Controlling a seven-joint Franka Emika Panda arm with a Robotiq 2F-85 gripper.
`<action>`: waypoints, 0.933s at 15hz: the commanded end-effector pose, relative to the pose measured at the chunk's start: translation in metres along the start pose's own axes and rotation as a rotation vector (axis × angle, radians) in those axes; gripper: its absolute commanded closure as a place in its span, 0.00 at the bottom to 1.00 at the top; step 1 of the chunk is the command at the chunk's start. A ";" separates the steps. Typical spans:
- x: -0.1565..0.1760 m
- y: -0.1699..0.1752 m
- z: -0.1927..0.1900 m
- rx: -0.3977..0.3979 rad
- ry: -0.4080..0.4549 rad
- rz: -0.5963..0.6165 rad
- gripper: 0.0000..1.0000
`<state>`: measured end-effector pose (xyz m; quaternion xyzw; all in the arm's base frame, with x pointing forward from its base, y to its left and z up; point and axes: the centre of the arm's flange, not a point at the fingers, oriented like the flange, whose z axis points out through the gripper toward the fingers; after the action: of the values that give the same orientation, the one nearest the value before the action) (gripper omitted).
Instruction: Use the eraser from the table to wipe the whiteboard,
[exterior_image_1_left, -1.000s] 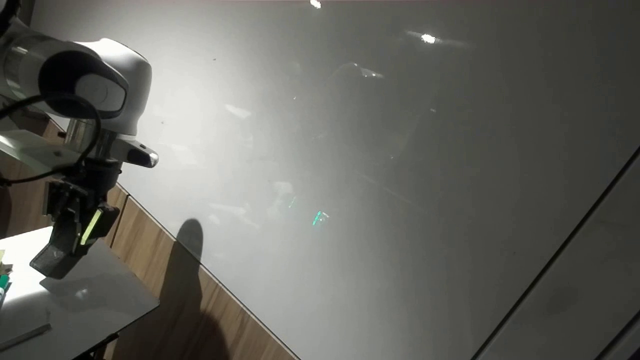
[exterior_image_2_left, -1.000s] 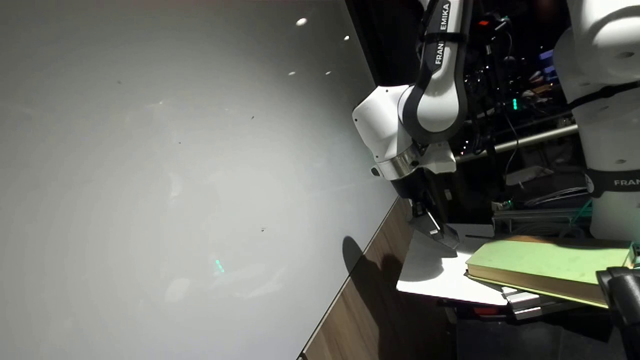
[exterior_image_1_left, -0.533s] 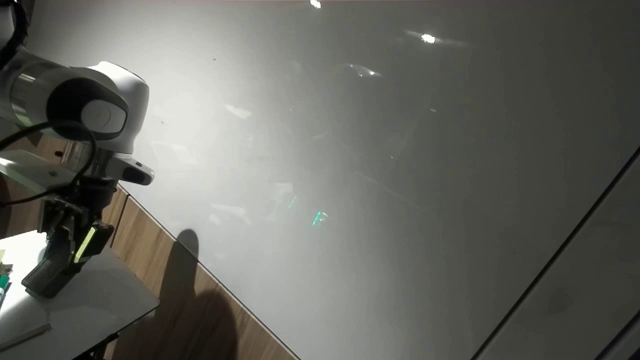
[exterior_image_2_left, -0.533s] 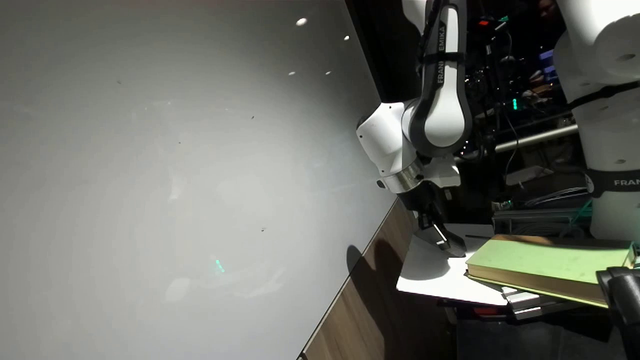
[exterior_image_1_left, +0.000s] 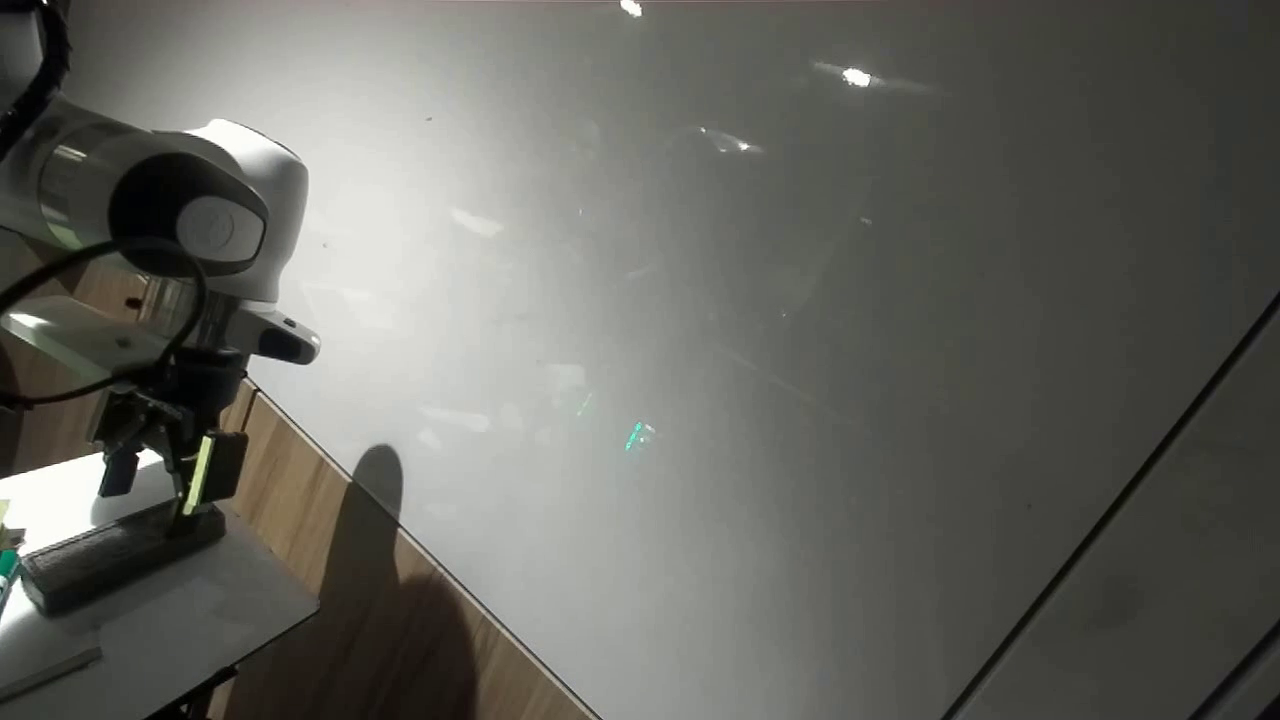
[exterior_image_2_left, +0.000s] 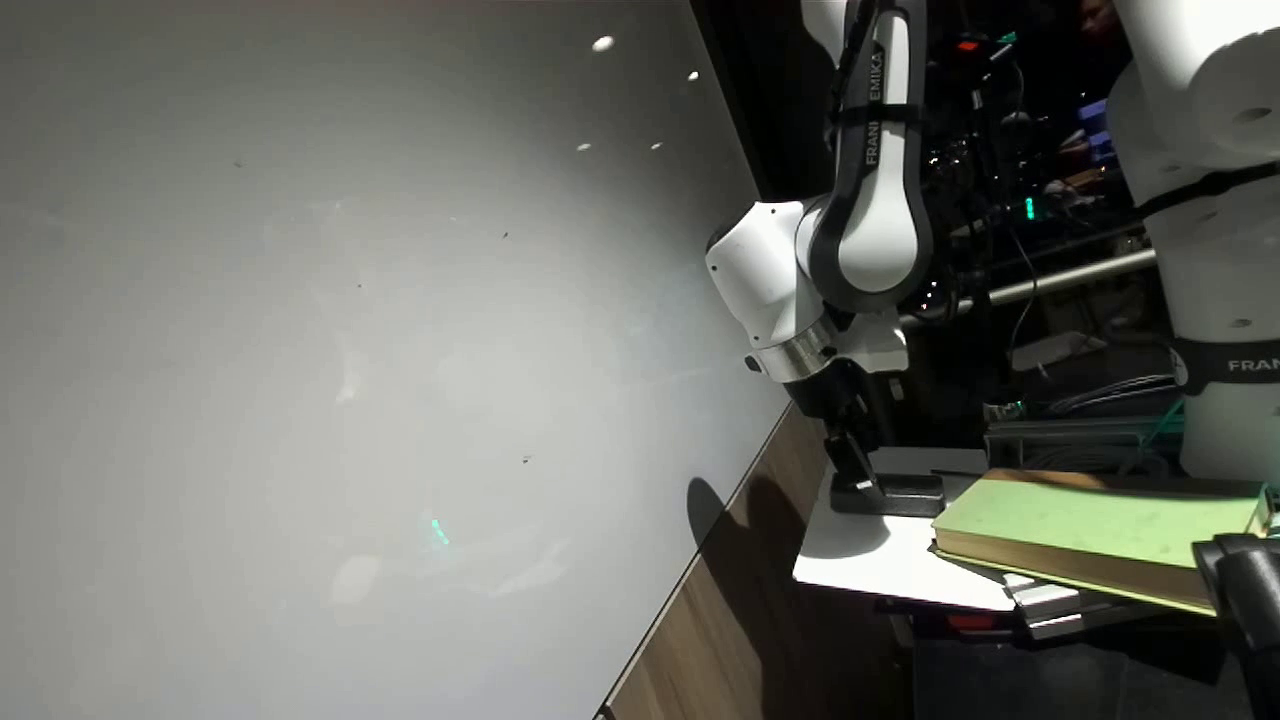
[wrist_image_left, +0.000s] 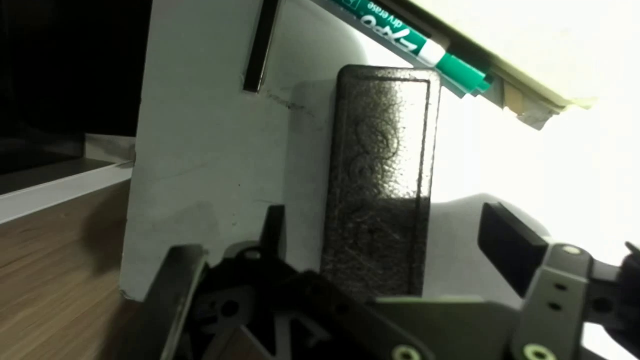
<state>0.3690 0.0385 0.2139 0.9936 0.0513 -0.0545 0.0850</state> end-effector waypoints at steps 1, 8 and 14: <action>-0.040 0.012 -0.024 0.026 0.058 -0.002 0.00; -0.048 0.040 -0.132 0.106 0.331 0.105 0.00; 0.003 0.039 -0.143 0.100 0.331 0.115 0.00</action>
<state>0.3903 0.0253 0.3595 0.9932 0.0050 0.1124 0.0291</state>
